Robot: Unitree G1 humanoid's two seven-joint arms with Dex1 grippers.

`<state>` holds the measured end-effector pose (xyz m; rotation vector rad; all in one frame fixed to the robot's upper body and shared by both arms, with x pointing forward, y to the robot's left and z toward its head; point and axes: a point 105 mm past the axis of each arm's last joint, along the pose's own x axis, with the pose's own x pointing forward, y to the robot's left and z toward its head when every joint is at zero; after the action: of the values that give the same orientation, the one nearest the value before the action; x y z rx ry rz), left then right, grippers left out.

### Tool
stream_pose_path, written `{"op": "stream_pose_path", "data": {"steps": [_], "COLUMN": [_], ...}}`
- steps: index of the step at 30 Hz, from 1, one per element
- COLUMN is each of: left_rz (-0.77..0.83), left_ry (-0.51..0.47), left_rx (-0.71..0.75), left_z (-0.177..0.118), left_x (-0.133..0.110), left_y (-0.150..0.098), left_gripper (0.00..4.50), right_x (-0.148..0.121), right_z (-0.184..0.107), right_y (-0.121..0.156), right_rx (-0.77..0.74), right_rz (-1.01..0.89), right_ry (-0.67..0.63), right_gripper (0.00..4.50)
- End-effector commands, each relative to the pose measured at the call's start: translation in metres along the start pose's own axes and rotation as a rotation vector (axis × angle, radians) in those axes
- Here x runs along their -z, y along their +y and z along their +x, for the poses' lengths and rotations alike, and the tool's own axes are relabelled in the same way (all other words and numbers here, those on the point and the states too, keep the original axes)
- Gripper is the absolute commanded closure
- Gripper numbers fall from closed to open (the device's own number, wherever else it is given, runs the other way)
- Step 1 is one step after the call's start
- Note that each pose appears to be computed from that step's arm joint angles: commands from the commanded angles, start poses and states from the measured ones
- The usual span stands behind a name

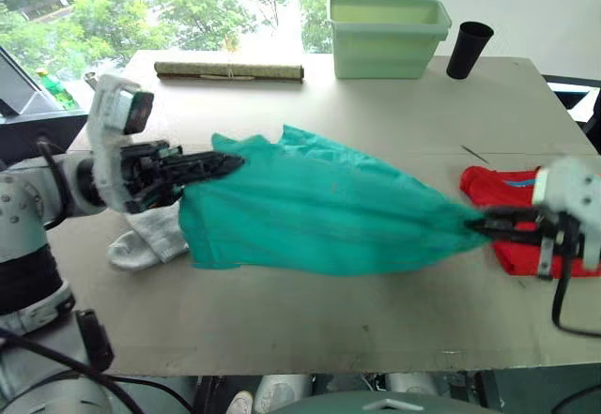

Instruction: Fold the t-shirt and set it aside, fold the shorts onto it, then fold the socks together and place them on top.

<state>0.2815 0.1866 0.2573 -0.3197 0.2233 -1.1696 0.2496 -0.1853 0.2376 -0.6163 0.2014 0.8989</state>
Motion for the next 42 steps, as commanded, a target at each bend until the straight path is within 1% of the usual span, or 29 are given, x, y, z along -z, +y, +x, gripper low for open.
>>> {"op": "stream_pose_path", "data": {"steps": [1,3,5,6,8,9,11,12,13,14,16,19,20,21,22,24,25,26,28,30,31,32,34,35,36,38,39,40,42], "left_rz": [0.243,0.311,0.385,0.433,0.516,0.564,0.618,0.634,0.641,0.653,0.655,0.632,0.582,0.546,0.519,0.446,0.431,0.372,0.27,0.204,0.155,0.124,0.047,0.033,0.017,0.012,0.032,0.079,0.157], "left_ry": [-0.194,-0.3,-0.429,-0.498,-0.619,-0.666,-0.708,-0.718,-0.706,-0.685,-0.615,-0.499,-0.45,-0.415,-0.346,-0.186,-0.071,-0.013,0.035,0.122,0.145,0.159,0.173,0.172,0.147,0.085,0.047,0.002,-0.042], "left_rx": [-0.375,-0.48,-0.538,-0.57,-0.546,-0.525,-0.47,-0.422,-0.366,-0.321,-0.277,-0.222,-0.203,-0.193,-0.186,-0.195,-0.215,-0.238,-0.262,-0.25,-0.24,-0.222,-0.197,-0.184,-0.173,-0.169,-0.171,-0.194,-0.233], "left_z": [0.033,0.044,0.043,0.038,0.027,0.018,0.01,0.002,-0.005,-0.009,-0.012,-0.011,-0.012,-0.013,-0.012,-0.01,-0.011,-0.016,-0.024,-0.03,-0.034,-0.039,-0.048,-0.05,-0.05,-0.046,-0.043,-0.037,-0.026], "left_x": [-0.052,-0.08,-0.117,-0.139,-0.178,-0.194,-0.208,-0.212,-0.21,-0.206,-0.189,-0.156,-0.134,-0.119,-0.095,-0.034,0.004,0.038,0.077,0.116,0.131,0.142,0.151,0.15,0.143,0.125,0.112,0.092,0.064], "left_y": [0.074,0.092,0.097,0.096,0.079,0.067,0.05,0.04,0.03,0.021,0.012,0.002,-0.002,-0.005,-0.008,-0.013,-0.013,-0.011,-0.015,-0.026,-0.032,-0.038,-0.049,-0.052,-0.053,-0.047,-0.04,-0.026,-0.007], "left_gripper": [4.47,4.47,4.47,4.47,4.47,4.47,4.47,4.47,4.47,4.47,4.47,4.47,4.47,4.47,4.47,4.47,4.47,4.47,4.47,4.47,4.47,4.47,4.47,4.47,4.47,4.47,4.47,4.47,4.47], "right_x": [-0.003,-0.013,-0.031,-0.046,-0.087,-0.107,-0.129,-0.139,-0.147,-0.151,-0.147,-0.128,-0.109,-0.096,-0.078,-0.025,-0.001,0.025,0.057,0.084,0.091,0.094,0.091,0.088,0.083,0.073,0.067,0.061,0.054], "right_z": [0.048,0.069,0.079,0.079,0.071,0.063,0.051,0.042,0.036,0.031,0.03,0.035,0.041,0.044,0.048,0.058,0.061,0.065,0.066,0.058,0.052,0.047,0.035,0.03,0.026,0.023,0.024,0.027,0.033], "right_y": [-0.071,-0.1,-0.132,-0.148,-0.174,-0.181,-0.189,-0.19,-0.188,-0.185,-0.176,-0.156,-0.14,-0.129,-0.112,-0.076,-0.054,-0.031,0.001,0.028,0.041,0.048,0.065,0.068,0.07,0.07,0.062,0.048,0.028], "right_rx": [0.237,0.303,0.389,0.441,0.556,0.59,0.629,0.644,0.65,0.644,0.607,0.524,0.473,0.437,0.388,0.301,0.256,0.217,0.142,0.079,0.029,0.015,-0.056,-0.068,-0.08,-0.1,-0.082,-0.052,-0.012], "right_rz": [-0.066,-0.113,-0.166,-0.216,-0.323,-0.357,-0.411,-0.425,-0.447,-0.461,-0.46,-0.501,-0.441,-0.393,-0.364,-0.294,-0.233,-0.169,-0.117,-0.073,-0.067,-0.03,0.037,0.067,0.095,0.132,0.141,0.143,0.145], "right_ry": [0.012,0.006,-0.04,-0.06,-0.164,-0.216,-0.29,-0.335,-0.376,-0.406,-0.431,-0.397,-0.39,-0.385,-0.356,-0.239,-0.198,-0.143,-0.061,0.03,0.063,0.075,0.075,0.068,0.054,0.024,0.006,-0.002,0.008], "right_gripper": [4.5,4.5,4.5,4.5,4.5,4.5,4.5,4.5,4.5,4.5,4.5,4.5,4.5,4.5,4.5,4.5,4.5,4.5,4.5,4.5,4.5,4.5,4.5,4.5,4.5,4.5,4.5,4.5,4.5]}}
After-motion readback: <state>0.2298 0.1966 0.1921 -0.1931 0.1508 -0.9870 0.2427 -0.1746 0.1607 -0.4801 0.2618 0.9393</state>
